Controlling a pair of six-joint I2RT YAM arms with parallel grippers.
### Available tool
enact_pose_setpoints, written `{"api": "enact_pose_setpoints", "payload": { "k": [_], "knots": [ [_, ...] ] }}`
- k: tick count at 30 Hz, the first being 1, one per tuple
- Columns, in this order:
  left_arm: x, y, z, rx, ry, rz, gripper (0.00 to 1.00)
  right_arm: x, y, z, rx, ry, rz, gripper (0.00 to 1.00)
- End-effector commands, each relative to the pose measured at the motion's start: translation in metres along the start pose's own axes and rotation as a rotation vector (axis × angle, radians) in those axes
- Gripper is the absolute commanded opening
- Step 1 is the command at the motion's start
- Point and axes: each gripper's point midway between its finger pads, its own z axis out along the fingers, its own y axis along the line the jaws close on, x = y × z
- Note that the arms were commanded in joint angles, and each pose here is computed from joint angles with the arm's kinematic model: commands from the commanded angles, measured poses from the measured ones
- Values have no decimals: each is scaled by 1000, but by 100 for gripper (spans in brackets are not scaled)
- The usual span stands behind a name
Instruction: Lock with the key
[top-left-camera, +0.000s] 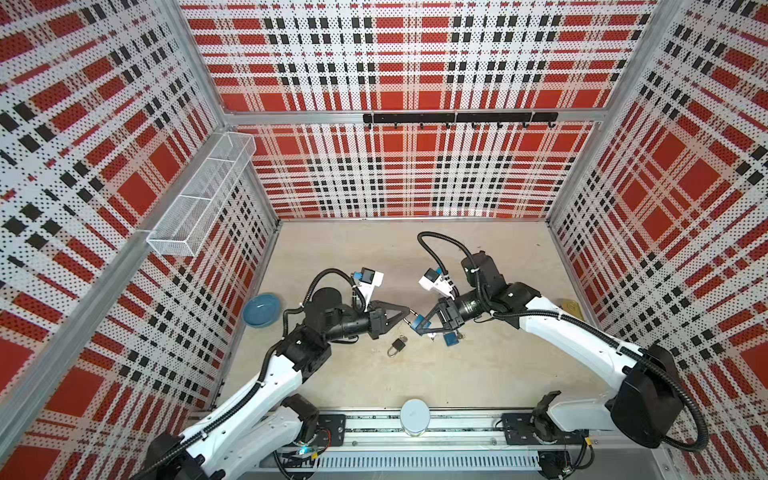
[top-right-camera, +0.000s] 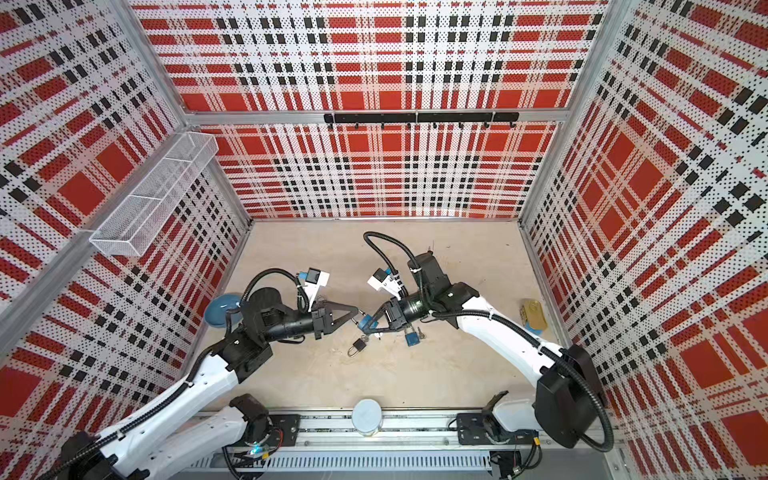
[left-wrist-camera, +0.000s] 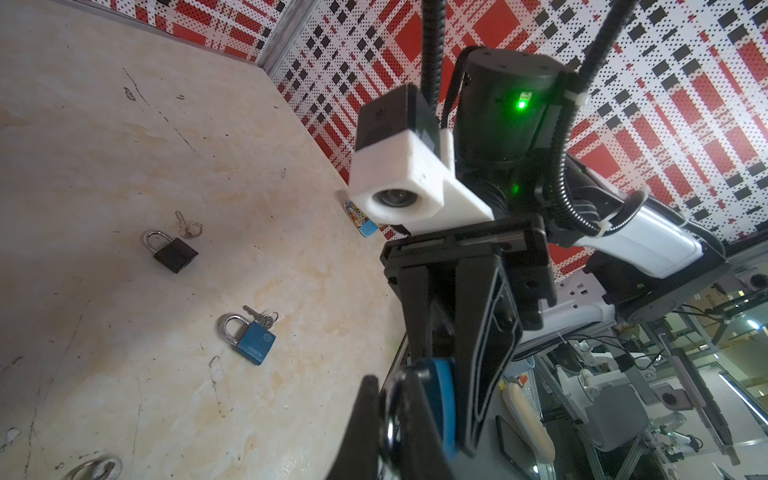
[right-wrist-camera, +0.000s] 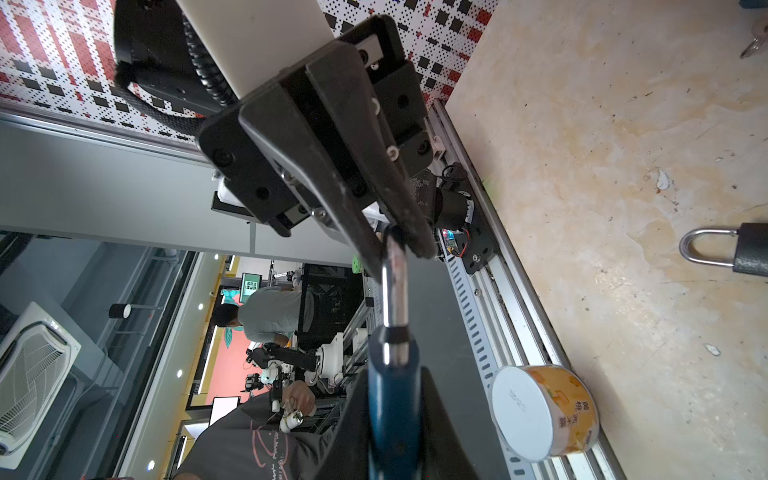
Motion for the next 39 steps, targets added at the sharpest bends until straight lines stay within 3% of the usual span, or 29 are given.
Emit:
{"api": "enact_pose_setpoints", "payload": {
  "k": [1,20,30,35,39],
  "knots": [
    [49,7,8,-4,157,-68,0,-26,51,-9,-86,-88,-307,0],
    [74,-20,21,54,162,-86,0,-42,34,-9,-20,-108,-316,0],
    [5,2,2,-41,-28,-56,0,-32,13,-9,74,-102,-295,0],
    [-10,-1,7,-30,-21,-34,0,-33,10,-10,88,-116,-296,25],
    [-19,1,6,-35,-33,-29,0,-33,8,-10,89,-126,-296,34]
  ]
}}
